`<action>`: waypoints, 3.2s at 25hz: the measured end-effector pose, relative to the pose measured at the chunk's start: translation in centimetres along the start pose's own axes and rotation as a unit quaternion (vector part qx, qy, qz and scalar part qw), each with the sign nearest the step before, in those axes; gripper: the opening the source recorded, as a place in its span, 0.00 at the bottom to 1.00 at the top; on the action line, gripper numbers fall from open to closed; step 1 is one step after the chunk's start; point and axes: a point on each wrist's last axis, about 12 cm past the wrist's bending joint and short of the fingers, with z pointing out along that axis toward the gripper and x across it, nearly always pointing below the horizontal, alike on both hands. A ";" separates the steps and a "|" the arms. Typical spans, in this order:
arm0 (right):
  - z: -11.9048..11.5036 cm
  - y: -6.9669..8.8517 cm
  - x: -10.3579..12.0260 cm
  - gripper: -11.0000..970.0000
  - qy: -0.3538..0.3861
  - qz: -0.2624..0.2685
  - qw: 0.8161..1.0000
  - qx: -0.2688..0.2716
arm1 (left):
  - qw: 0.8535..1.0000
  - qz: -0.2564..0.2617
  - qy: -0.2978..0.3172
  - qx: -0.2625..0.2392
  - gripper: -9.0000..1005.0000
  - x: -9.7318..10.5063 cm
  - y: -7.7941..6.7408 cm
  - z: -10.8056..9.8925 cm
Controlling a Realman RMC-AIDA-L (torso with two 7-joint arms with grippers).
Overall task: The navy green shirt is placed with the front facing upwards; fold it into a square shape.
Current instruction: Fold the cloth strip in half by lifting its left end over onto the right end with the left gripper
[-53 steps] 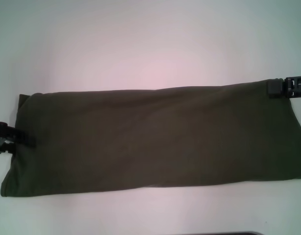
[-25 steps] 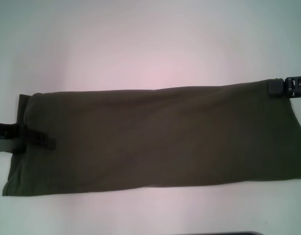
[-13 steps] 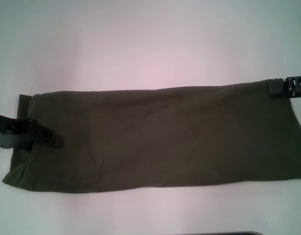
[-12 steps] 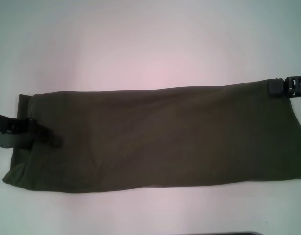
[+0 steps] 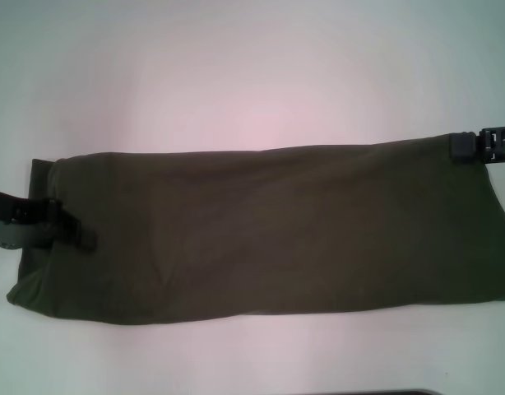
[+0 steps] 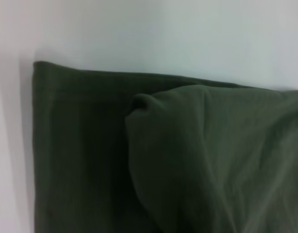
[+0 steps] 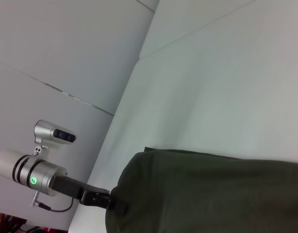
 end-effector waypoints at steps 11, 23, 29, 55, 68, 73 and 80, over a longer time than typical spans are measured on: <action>0.0 0.0 0.0 0.68 0.001 0.001 1.000 0.000 | 1.000 -0.002 0.001 -0.003 0.10 0.2 0.3 -0.3; -0.1 -0.1 -0.2 0.68 -0.002 0.000 1.000 0.004 | 0.999 -0.021 -0.021 -0.021 0.19 1.1 1.6 -2.1; 0.0 0.1 -0.4 0.68 0.000 -0.004 1.000 0.003 | 0.997 -0.035 -0.045 -0.051 0.33 1.1 2.5 -4.0; 0.0 0.0 -0.2 0.68 -0.001 0.004 1.000 0.003 | 0.998 -0.036 -0.045 0.017 0.54 1.2 1.3 -1.3; 0.0 0.0 -0.3 0.68 0.001 0.006 1.000 0.000 | 0.998 -0.043 -0.039 -0.022 0.54 1.0 1.8 -0.9; 0.0 0.0 -0.2 0.68 0.001 0.008 1.000 0.000 | 0.998 -0.046 -0.040 -0.030 0.54 0.9 2.0 -1.0; 0.0 0.0 -0.1 0.68 0.001 0.011 1.000 0.001 | 0.996 -0.046 -0.055 -0.047 0.54 0.6 1.9 -2.2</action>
